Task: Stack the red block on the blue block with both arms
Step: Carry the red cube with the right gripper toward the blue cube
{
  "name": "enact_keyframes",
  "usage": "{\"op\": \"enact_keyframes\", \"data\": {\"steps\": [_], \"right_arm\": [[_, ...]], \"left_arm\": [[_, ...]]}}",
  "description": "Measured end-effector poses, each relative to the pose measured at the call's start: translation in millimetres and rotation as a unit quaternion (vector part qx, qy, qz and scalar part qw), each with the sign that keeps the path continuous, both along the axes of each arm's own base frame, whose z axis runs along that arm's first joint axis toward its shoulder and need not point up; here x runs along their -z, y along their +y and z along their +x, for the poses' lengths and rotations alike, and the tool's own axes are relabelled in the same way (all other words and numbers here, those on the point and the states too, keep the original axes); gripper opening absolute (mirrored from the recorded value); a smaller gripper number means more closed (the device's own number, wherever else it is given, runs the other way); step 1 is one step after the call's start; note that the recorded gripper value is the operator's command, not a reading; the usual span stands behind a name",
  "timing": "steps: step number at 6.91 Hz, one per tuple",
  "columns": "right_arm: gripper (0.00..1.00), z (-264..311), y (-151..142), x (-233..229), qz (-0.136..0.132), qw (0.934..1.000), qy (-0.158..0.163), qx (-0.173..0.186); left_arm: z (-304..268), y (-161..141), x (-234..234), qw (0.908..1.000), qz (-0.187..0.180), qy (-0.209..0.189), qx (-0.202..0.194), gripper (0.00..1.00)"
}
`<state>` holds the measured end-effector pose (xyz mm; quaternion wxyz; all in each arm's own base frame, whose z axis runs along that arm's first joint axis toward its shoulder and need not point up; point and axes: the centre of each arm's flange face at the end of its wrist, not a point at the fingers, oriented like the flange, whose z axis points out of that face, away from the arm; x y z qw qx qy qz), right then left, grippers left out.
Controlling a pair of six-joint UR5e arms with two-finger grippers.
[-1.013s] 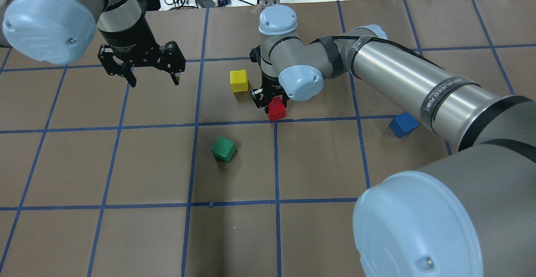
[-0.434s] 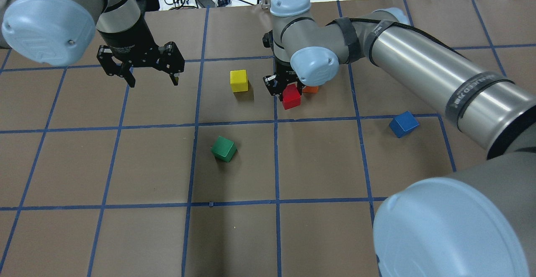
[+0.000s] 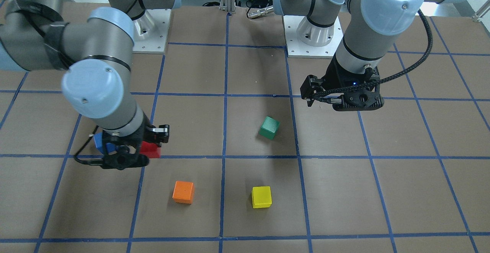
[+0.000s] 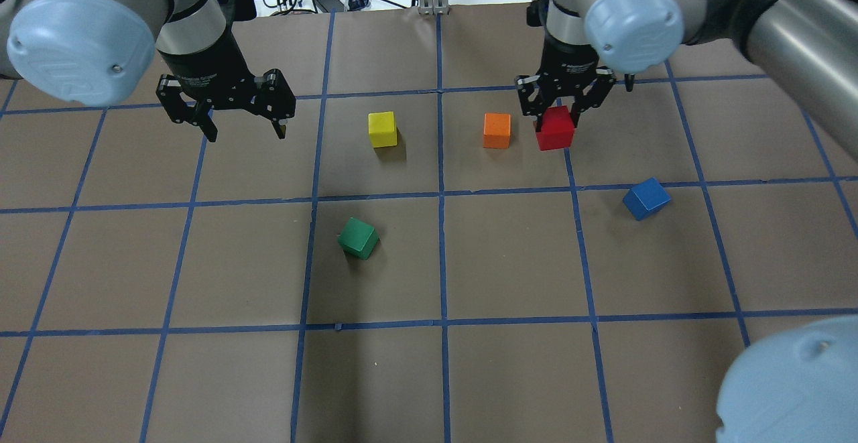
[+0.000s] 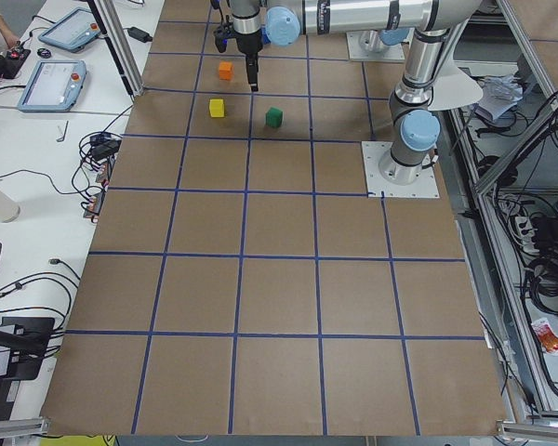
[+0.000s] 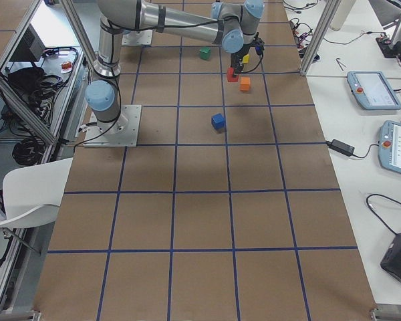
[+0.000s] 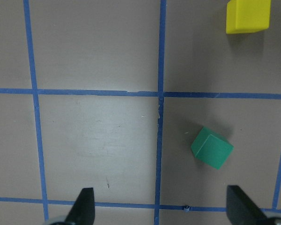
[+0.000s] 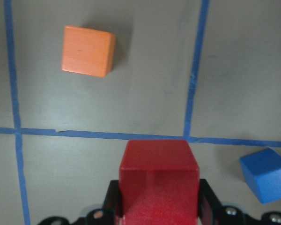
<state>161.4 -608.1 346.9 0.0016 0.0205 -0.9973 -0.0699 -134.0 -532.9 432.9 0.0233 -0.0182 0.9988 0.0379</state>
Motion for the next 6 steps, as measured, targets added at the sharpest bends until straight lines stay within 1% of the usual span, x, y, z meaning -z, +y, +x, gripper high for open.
{"op": "enact_keyframes", "data": {"steps": [1,2,4,5,6], "right_arm": [[0.00,-39,1,-12,0.005,0.9998,-0.002,0.018],[0.00,-75,4,-14,0.009,0.9998,-0.007,0.014],[0.00,-145,21,-4,0.015,0.9992,-0.025,-0.027],[0.00,-171,30,8,0.009,0.9982,-0.031,-0.050],[0.00,-184,38,26,-0.003,0.9969,-0.033,-0.071]], "left_arm": [[0,1,-1,1.0000,-0.001,0.000,-0.001,1.00],[-1,2,-2,1.0000,-0.002,0.000,-0.002,1.00],[-1,2,-5,1.0000,-0.005,0.000,-0.002,1.00],[-3,2,-9,1.0000,-0.009,0.000,-0.003,1.00],[-5,2,-9,1.0000,-0.009,0.000,-0.003,1.00]]}}
